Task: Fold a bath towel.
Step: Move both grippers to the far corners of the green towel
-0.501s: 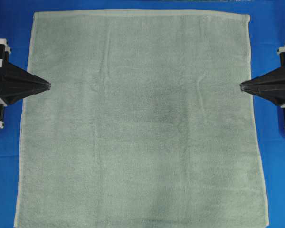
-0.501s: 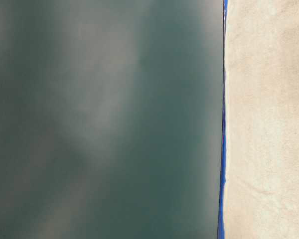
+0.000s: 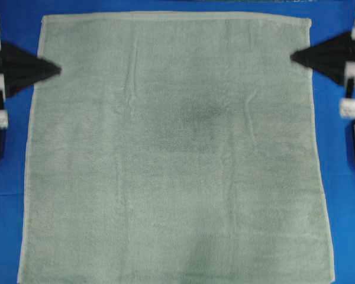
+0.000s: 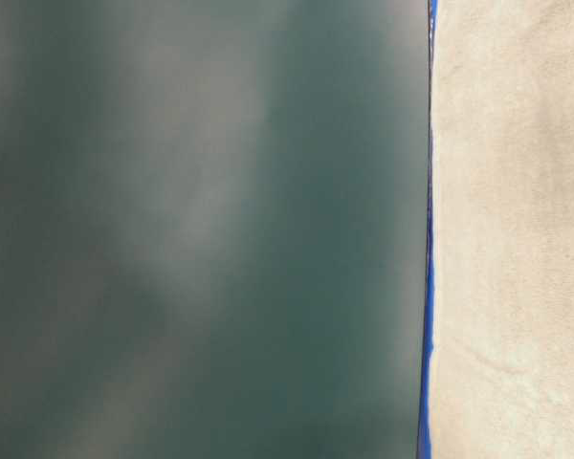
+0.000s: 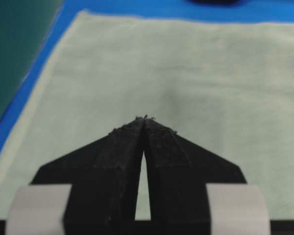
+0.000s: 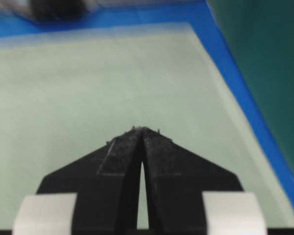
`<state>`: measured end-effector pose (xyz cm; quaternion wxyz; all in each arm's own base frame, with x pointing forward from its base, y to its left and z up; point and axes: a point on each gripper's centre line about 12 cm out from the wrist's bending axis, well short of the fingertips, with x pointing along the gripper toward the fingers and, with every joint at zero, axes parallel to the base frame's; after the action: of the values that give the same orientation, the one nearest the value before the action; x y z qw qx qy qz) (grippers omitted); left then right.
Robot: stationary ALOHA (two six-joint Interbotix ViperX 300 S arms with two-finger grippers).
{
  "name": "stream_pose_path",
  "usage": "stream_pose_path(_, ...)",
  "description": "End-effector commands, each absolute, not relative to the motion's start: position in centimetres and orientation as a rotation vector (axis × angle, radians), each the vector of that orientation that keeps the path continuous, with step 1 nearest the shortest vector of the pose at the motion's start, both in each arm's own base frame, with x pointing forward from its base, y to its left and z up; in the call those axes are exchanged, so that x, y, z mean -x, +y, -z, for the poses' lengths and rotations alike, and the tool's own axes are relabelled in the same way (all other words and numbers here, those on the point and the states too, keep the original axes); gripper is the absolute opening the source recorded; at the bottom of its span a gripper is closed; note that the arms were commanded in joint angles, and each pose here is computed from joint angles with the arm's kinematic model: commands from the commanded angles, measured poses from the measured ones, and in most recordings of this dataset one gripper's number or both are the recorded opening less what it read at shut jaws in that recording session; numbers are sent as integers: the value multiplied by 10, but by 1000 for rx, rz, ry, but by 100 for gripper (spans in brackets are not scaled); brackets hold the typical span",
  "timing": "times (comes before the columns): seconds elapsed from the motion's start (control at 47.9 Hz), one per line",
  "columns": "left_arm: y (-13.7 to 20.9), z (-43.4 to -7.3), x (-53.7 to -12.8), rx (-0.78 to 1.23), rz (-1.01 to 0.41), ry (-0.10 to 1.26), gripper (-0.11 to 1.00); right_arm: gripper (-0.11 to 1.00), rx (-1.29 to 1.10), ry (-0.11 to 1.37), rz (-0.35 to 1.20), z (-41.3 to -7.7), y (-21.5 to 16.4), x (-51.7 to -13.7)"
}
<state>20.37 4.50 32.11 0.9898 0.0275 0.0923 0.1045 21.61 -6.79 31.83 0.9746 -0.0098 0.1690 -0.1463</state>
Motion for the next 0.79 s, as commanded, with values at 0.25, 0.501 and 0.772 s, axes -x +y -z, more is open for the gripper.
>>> stream_pose_path(0.25, 111, -305, -223, -85, -403, 510, 56, 30, 54, 749, 532, -298, -151, -228)
stream_pose_path(0.501, 175, -259, -232, -92, -496, 764, 84, 62, 17, 1017, 599, -239, -210, -233)
stream_pose_path(0.772, 236, -189, -231, -43, -591, 873, 84, 63, -48, 1112, 604, -154, -255, -237)
